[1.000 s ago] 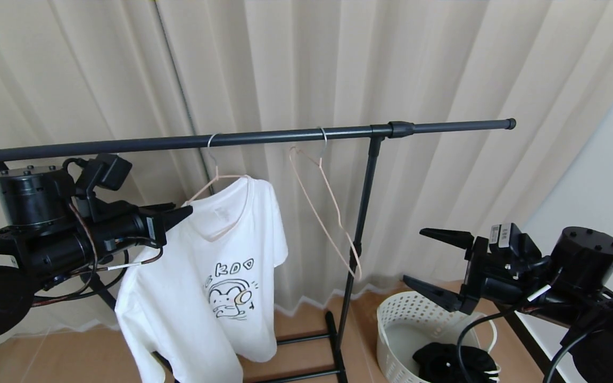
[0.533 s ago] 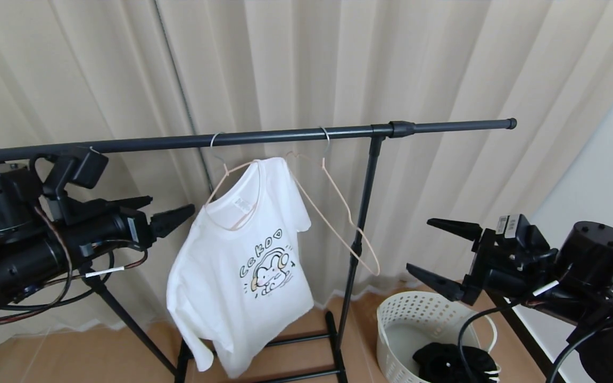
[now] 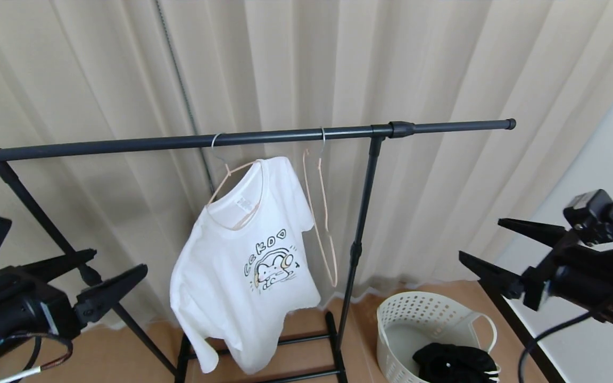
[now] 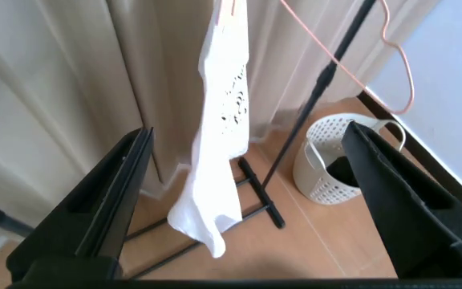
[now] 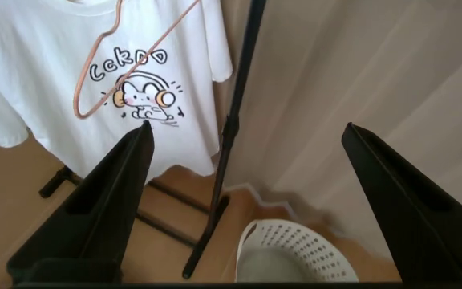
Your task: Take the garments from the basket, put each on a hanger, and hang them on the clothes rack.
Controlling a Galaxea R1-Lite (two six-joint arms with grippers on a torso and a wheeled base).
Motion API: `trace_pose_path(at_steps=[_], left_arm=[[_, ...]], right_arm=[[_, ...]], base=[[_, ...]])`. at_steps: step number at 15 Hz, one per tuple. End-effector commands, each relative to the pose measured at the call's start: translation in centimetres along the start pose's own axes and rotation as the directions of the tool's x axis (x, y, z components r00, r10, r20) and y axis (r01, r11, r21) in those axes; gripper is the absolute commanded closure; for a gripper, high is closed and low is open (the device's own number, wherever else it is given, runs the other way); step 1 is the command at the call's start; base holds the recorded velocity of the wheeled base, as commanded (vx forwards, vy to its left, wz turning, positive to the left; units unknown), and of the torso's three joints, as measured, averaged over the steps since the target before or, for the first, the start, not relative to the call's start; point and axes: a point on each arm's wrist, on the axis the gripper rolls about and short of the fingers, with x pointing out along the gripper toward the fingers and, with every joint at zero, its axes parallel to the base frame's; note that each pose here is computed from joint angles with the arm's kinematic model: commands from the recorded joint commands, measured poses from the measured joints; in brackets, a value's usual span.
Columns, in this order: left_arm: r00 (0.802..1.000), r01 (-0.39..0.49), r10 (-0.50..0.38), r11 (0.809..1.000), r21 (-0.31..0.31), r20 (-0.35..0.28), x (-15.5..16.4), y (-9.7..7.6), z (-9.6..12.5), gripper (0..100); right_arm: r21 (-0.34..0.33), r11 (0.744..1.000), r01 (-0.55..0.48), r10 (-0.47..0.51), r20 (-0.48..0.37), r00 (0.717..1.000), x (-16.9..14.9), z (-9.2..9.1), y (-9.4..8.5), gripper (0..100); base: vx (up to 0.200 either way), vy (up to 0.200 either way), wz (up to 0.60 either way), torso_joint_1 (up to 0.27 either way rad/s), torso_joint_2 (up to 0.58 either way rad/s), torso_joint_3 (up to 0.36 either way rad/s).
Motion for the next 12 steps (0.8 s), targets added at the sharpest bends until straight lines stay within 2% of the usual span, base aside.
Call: trace_pose_path(at_steps=[1, 6, 7, 10, 12], left_arm=[[1.0, 0.005, -0.005, 1.0, 0.026, 0.019, -2.5, -1.1, -1.7, 0], [0.999, 0.044, -0.043, 0.997, 0.059, -0.021, -4.8, -2.4, -5.4, 0], [0.999, 0.044, -0.044, 0.997, 0.067, -0.004, -5.1, -2.6, -5.3, 0], [0.998, 0.055, -0.054, 0.997, 0.059, -0.029, -6.8, -3.3, -6.4, 0], [0.997, 0.069, -0.066, 0.996, 0.056, -0.042, -7.6, -3.7, -7.0, 0]], right_arm=[[0.004, 0.999, 0.049, -0.049, 0.013, 0.999, -7.4, 0.4, 2.5, 0], [0.025, 0.997, 0.073, -0.071, -0.059, 0.996, -12.4, -4.3, 5.2, 0], [0.027, 0.997, 0.078, -0.076, -0.067, 0.995, -13.0, -5.3, 5.5, 0], [0.027, 0.997, 0.079, -0.077, -0.071, 0.995, -14.7, -8.0, 6.7, 0], [0.035, 0.996, 0.08, -0.077, -0.084, 0.994, -15.6, -8.9, 7.3, 0]], base=[[0.0, 0.0, 0.0, 0.0, 0.0, 0.0], [0.0, 0.0, 0.0, 0.0, 0.0, 0.0], [0.0, 0.0, 0.0, 0.0, 0.0, 0.0], [0.0, 0.0, 0.0, 0.0, 0.0, 0.0], [0.0, 0.0, 0.0, 0.0, 0.0, 0.0]])
